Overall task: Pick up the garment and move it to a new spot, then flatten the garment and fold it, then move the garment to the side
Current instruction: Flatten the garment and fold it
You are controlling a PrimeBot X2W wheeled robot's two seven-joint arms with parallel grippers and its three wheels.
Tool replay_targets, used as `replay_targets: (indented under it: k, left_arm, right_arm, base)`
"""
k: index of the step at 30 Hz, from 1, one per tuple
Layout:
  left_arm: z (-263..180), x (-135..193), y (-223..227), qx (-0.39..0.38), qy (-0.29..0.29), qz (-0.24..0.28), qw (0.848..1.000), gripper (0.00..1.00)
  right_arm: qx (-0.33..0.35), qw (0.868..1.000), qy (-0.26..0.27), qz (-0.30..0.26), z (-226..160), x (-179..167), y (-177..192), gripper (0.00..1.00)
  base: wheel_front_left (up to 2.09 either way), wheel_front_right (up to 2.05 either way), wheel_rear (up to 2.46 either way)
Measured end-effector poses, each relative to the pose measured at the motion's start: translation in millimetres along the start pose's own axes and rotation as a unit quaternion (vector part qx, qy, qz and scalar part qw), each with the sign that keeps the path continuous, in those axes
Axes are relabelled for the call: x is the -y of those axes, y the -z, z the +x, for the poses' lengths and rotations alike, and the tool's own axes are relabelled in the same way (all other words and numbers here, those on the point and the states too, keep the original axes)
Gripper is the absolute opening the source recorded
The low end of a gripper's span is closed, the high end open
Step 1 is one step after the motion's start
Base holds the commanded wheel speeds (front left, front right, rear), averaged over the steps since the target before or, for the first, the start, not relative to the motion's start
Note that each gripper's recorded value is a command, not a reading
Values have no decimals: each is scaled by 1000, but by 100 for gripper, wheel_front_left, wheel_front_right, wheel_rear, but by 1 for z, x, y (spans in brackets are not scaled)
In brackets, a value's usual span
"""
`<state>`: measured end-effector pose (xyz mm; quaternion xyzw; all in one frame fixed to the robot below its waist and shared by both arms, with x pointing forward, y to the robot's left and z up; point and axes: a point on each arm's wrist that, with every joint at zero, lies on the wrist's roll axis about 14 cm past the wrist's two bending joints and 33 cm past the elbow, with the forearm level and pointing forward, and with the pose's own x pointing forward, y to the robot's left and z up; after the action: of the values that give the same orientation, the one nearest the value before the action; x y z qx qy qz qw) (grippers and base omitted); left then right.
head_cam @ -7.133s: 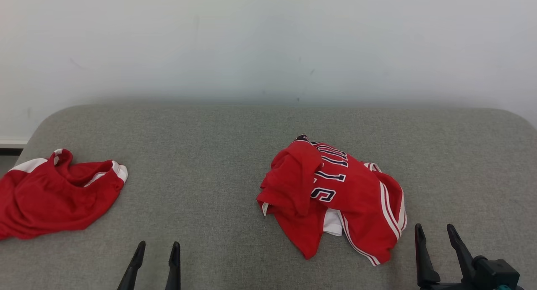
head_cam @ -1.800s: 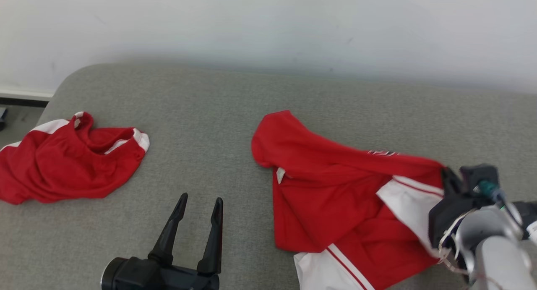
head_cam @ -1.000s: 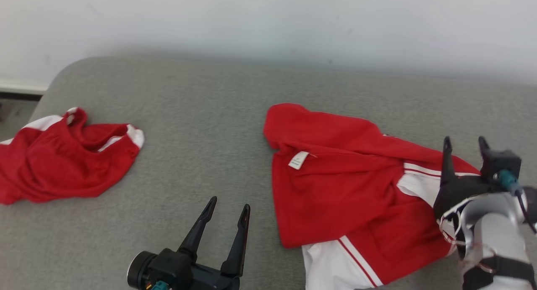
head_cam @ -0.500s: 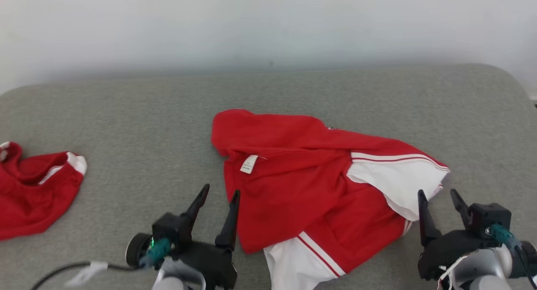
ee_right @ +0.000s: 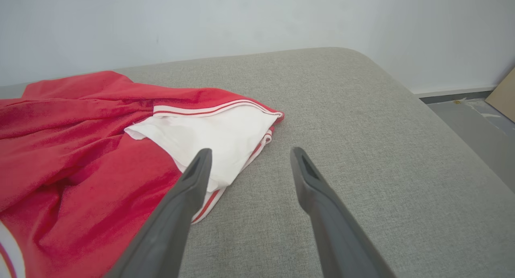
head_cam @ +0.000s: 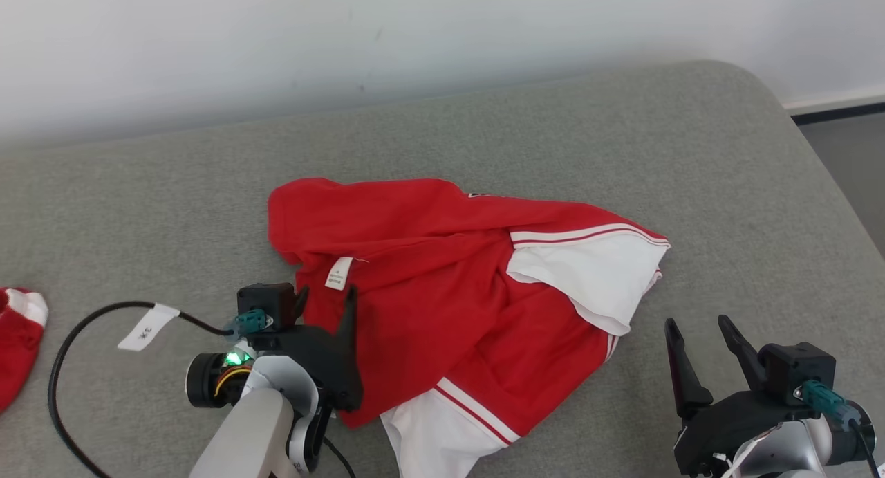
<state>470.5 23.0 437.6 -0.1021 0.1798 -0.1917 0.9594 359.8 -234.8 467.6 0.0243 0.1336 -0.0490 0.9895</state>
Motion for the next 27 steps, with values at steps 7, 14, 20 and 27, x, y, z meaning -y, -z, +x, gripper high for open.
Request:
replay_targets:
  k: [7,14,20,27]
  left_arm:
    - [16,-7,20,-41,-23,-13,999,5]
    - [16,-4,22,-33,-13,-21,999,0]
    - [3,-6,13,9,-12,-32,999,0]
    - [-20,-23,2,42,-42,-30,998,0]
  right_arm:
    - [-11,1000,16,0,-2,10,7,100]
    - [-14,1000,15,2,2,10,8,100]
    - [-14,1000,4,2,7,2,7,100]
    - [-17,999,-27,-1,16,-19,7,100]
  base:
    - [0,0,0]
    - [0,0,0]
    - [0,0,0]
    - [0,0,0]
